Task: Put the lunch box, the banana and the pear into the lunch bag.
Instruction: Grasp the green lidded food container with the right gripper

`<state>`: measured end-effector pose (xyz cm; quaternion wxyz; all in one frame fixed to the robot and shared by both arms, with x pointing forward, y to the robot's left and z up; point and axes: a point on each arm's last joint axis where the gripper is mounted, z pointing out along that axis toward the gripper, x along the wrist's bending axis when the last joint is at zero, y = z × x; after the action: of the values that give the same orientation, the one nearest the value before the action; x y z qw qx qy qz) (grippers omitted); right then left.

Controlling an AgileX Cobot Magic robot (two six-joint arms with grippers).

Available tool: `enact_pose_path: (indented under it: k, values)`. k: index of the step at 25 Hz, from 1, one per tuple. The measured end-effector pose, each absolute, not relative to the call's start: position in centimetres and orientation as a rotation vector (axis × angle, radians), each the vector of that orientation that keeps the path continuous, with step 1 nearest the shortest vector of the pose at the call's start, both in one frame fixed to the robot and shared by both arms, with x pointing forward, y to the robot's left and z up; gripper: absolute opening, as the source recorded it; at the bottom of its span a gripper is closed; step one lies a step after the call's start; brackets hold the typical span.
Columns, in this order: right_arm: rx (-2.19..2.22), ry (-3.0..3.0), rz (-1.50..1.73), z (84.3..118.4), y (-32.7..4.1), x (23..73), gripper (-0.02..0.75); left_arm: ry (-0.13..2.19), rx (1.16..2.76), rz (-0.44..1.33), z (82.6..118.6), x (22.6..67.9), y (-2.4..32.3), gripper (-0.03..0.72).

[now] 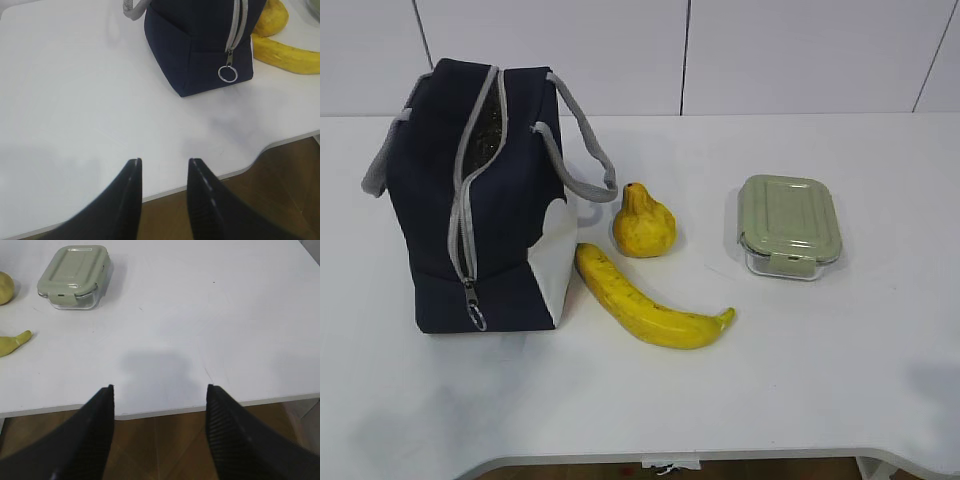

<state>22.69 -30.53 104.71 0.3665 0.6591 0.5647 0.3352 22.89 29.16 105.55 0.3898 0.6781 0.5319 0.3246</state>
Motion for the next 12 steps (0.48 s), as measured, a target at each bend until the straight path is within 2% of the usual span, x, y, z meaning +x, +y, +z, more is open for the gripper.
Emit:
enact_pose_path:
  k: [12]
  values:
    - [1.688, 1.448, 0.876, 104.86, -30.46, 22.68, 0.454, 1.352, 1.724, 0.825, 105.55, 22.89, 29.16, 0.238]
